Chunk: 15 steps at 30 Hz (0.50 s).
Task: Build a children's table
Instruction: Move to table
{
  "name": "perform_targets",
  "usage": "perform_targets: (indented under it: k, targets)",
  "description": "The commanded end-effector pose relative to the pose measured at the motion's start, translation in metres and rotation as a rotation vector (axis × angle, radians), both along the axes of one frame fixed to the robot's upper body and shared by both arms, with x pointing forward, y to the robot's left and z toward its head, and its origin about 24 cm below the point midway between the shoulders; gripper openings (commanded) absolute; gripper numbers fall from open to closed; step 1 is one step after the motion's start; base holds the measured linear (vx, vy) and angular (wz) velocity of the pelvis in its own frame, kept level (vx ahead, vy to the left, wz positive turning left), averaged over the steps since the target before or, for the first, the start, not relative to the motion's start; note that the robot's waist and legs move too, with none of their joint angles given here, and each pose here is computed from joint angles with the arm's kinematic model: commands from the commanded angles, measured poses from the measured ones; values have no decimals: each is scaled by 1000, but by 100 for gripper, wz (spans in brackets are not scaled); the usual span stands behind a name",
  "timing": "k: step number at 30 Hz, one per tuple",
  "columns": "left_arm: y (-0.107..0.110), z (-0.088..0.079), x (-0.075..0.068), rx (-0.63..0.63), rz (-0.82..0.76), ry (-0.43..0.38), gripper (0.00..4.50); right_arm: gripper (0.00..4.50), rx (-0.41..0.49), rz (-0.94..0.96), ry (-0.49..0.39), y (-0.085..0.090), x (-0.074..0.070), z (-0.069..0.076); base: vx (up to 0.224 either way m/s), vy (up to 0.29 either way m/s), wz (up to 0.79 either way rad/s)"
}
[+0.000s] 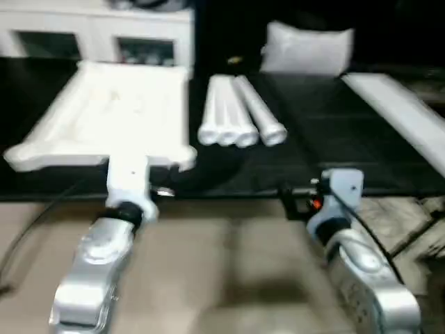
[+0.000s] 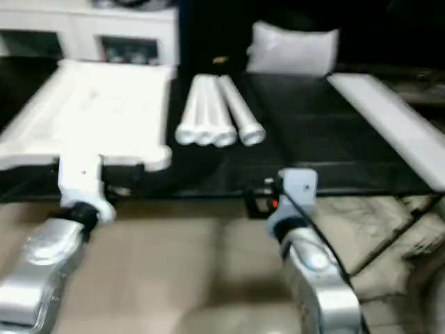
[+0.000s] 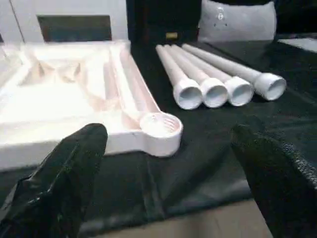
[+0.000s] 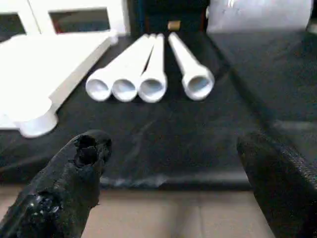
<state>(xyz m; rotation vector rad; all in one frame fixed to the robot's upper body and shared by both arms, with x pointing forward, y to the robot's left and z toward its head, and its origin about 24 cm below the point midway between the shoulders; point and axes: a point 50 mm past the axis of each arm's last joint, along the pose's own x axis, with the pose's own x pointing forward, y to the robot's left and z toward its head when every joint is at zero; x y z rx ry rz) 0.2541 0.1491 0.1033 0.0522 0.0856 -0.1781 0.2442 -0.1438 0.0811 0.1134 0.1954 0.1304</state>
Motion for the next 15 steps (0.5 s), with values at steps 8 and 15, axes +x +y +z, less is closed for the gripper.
perform_targets:
  k: [8,15]
  targets:
    - [-3,0,-5,-10,13,7,446,450,-25,37,-30,0,4,7,-9,67,0]
    - [1,1,-3,6,23,7,446,450,-51,76,-29,2,4,6,44,-11,-10]
